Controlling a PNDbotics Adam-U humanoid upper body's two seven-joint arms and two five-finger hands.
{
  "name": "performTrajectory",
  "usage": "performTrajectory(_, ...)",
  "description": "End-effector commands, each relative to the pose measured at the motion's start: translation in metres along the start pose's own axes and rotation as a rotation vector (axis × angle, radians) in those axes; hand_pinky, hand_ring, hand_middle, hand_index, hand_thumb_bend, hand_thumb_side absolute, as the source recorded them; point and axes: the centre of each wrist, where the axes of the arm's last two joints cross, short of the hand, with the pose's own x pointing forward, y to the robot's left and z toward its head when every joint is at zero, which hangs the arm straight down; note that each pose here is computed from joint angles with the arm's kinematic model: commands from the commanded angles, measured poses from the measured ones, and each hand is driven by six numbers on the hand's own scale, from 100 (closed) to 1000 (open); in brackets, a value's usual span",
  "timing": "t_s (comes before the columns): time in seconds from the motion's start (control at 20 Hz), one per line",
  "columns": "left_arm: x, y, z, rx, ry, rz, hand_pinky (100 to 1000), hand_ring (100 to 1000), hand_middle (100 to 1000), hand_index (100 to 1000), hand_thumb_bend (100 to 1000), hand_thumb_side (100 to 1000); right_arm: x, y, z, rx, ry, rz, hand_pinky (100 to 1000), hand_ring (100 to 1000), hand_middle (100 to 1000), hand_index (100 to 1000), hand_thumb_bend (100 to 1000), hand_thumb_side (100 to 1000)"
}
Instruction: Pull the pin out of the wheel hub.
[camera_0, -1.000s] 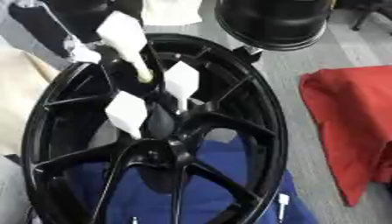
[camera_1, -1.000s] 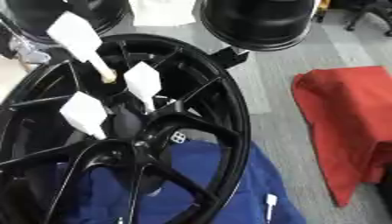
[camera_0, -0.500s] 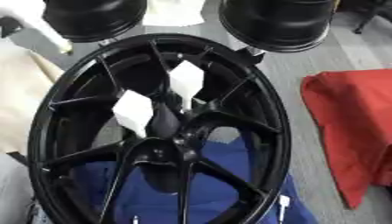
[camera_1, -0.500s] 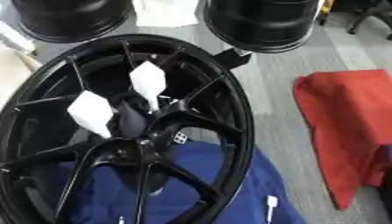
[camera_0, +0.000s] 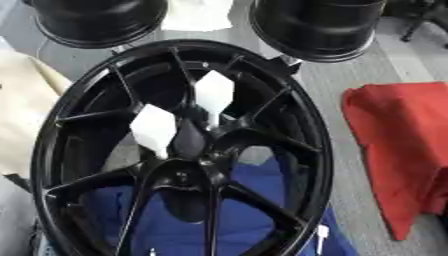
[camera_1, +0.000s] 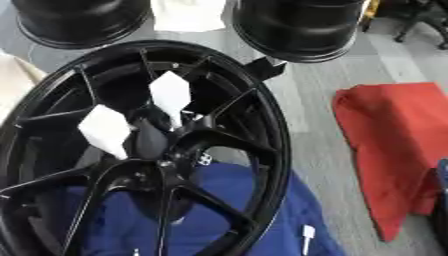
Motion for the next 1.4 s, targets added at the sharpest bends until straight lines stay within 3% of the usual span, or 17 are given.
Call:
performTrajectory(0.05,-0.003,0.015,0.01,-0.008,0.061,-0.053,915,903,842,878,236,457,0.009,-0.002,-0.005,-0.008,-0.041,-0.006,521,616,562,634,128,388)
performTrajectory(0.1,-0.005,0.012,0.01,-0.033,0.072,-0.06,916,905,845,881,247,481,0.009,-0.002,-0.005,-0.008,-0.04,-0.007,521,616,562,634,128,388)
performTrajectory(0.15,-0.006,0.011,0.01,-0.048,0.075,-0.064,919,910,852,895,310,622,0.009,-0.001,-0.005,-0.009,-0.039,-0.008,521,616,564,634,130,387)
performTrajectory(0.2,-0.007,0.01,0.01,-0.058,0.074,-0.066,915,907,847,892,307,622,0.009,-0.001,-0.005,-0.01,-0.039,-0.009,521,616,564,634,130,387)
performTrajectory(0.5,-0.005,0.011,0.009,-0.045,0.051,-0.046,891,883,809,856,106,527,0.009,-0.001,-0.005,-0.012,-0.037,-0.008,520,616,565,633,136,384)
performTrajectory(0.6,-0.002,0.012,0.008,-0.019,0.021,-0.024,864,842,761,817,100,476,0.009,-0.001,-0.005,-0.013,-0.037,-0.008,520,616,566,633,137,383)
performTrajectory(0.65,0.001,0.014,0.007,0.01,0.001,-0.011,833,791,703,766,100,398,0.009,-0.001,-0.005,-0.012,-0.037,-0.007,520,615,566,633,137,382)
performTrajectory(0.7,0.004,0.015,0.007,0.038,-0.02,-0.001,824,777,683,752,100,395,0.009,-0.001,-0.005,-0.012,-0.036,-0.006,520,615,565,633,138,381)
performTrajectory(0.85,0.024,0.018,0.002,0.124,-0.124,0.014,793,718,612,708,100,402,0.009,-0.001,-0.005,-0.008,-0.038,-0.002,519,615,566,633,140,375)
performTrajectory(1.1,0.073,0.024,-0.003,0.228,-0.349,0.039,782,696,588,693,100,425,0.012,0.001,-0.006,0.01,-0.042,0.008,519,615,566,633,141,369)
performTrajectory(1.4,0.124,0.021,-0.003,0.194,-0.529,-0.005,779,693,585,691,100,398,0.011,0.001,-0.006,0.013,-0.038,0.011,519,614,566,632,142,371)
